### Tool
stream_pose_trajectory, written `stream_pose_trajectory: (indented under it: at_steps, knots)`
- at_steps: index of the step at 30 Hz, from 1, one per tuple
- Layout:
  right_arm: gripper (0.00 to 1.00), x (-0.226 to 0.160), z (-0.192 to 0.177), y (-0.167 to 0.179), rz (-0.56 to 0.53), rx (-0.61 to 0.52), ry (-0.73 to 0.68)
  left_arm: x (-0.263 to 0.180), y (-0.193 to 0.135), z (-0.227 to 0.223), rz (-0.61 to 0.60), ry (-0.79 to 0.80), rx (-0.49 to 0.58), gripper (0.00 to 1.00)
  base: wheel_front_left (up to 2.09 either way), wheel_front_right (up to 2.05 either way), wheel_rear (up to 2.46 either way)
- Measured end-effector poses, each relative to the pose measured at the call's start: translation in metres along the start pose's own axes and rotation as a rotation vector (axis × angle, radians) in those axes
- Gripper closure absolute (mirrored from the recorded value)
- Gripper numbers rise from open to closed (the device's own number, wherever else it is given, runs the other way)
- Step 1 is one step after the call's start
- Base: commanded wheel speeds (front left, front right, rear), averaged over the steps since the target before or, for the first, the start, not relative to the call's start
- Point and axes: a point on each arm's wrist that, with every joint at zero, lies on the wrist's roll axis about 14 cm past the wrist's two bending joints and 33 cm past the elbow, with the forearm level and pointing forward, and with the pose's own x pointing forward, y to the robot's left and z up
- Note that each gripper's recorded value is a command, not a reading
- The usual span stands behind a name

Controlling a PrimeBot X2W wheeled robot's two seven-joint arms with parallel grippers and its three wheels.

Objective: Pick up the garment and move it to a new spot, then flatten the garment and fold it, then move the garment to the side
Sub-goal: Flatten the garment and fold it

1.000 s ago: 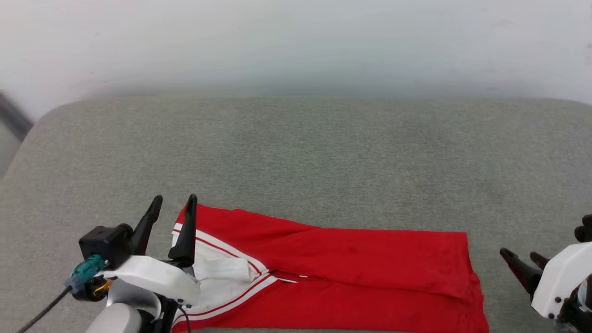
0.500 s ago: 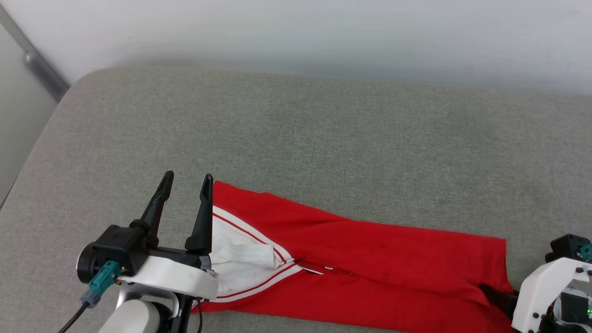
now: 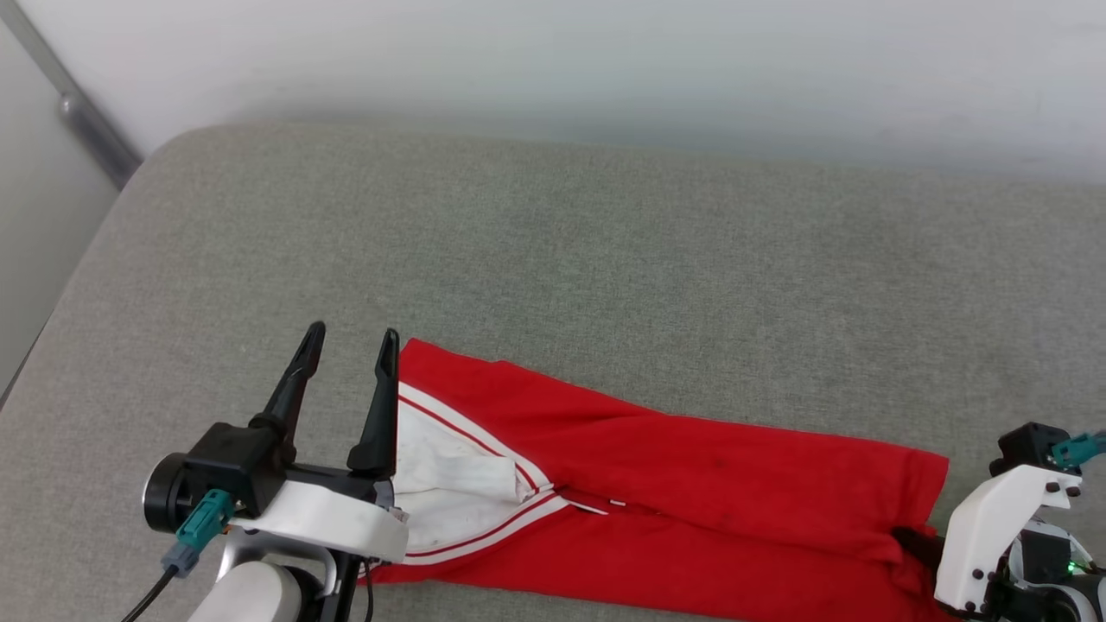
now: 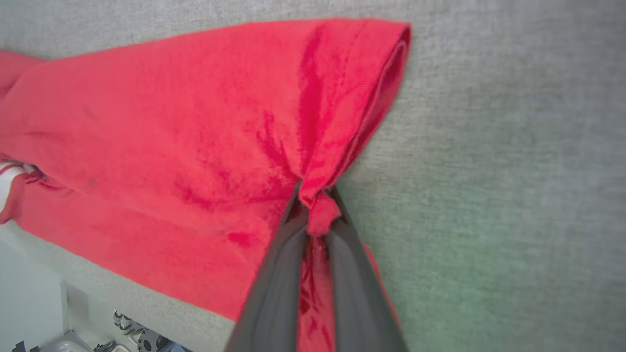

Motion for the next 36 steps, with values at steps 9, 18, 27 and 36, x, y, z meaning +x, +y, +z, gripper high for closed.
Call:
stream_pose_trajectory:
  at_steps: [9, 18, 27, 36]
  knots:
    - [1.00, -0.033, 0.021, -0.028, -0.068, -0.011, -0.100, -0.003, -0.010, 0.002, -0.031, -0.003, 0.001, 0.00, 0.00, 0.00, 0.00]
    - [1.00, -0.092, 0.038, -0.109, -0.263, 0.104, -0.229, 0.004, -0.023, -0.005, -0.071, 0.017, -0.003, 0.00, 0.00, 0.00, 0.00]
    - [1.00, -0.079, 0.025, -0.071, -0.014, 0.409, -0.220, 0.009, -0.030, -0.014, -0.087, 0.042, -0.017, 0.00, 0.00, 0.00, 0.00]
    - [1.00, -0.062, 0.031, 0.017, 0.523, 0.629, -0.094, 0.005, -0.026, -0.014, -0.079, 0.052, -0.011, 0.00, 0.00, 0.00, 0.00]
